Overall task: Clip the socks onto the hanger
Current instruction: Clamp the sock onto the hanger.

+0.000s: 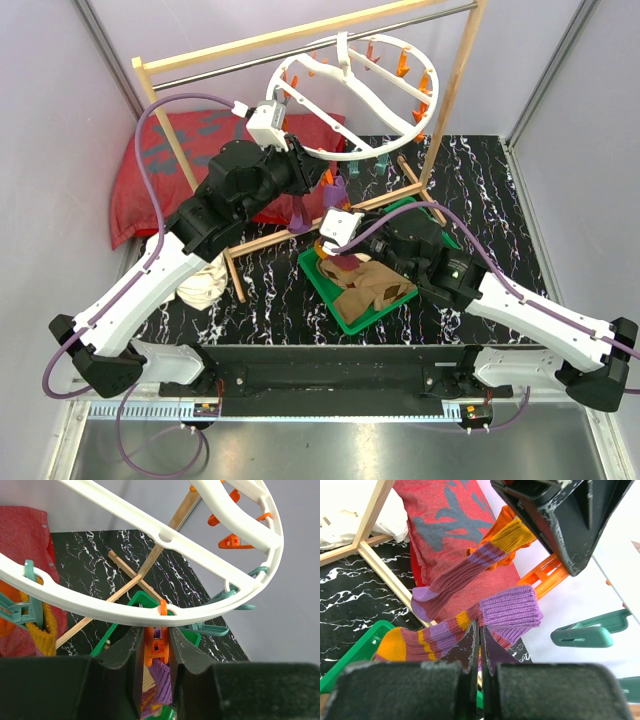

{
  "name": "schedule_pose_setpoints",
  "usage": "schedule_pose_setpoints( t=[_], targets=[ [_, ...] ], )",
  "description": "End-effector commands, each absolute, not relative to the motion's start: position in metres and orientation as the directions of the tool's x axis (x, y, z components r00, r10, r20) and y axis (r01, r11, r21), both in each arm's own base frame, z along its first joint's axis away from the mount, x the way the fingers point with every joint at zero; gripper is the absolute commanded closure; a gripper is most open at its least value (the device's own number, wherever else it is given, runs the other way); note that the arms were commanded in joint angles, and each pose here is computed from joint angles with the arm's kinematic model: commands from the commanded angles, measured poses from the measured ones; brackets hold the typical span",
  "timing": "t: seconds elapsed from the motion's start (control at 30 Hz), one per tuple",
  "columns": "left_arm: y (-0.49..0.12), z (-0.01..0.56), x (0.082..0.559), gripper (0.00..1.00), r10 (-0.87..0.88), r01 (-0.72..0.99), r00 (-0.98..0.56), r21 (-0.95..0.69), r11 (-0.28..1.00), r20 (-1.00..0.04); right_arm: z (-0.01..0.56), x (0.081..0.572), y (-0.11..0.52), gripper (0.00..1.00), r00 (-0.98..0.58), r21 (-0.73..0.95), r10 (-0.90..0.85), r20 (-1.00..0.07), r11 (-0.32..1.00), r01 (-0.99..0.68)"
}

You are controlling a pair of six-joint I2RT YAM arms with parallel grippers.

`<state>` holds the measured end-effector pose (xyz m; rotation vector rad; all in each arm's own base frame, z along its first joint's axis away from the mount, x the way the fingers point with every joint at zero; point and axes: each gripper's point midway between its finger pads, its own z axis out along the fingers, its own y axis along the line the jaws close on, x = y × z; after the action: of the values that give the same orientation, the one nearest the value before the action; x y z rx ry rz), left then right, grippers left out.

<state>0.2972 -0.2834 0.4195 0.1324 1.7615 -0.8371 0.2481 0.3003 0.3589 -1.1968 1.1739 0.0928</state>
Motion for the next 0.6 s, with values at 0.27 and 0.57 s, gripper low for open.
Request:
schedule_pose_setpoints(
  t=[0.27,0.57],
  targets=[
    [-0.287,0.445,0.29,1.0,-0.344,0.521,-0.348,-0.485,0.702,-0.872,0.392,0.261,0.302,1.0,0.506,-0.707,-0.494,-0.707,0.494,-0.506],
    [-0.285,0.444,0.288,1.0,-0.341,0.522,-0.352,-0.485,0.702,-0.872,0.411,0.265,0.295,1.0,0.524,-0.708,-0.481,-0.703,0.547,-0.447]
  ],
)
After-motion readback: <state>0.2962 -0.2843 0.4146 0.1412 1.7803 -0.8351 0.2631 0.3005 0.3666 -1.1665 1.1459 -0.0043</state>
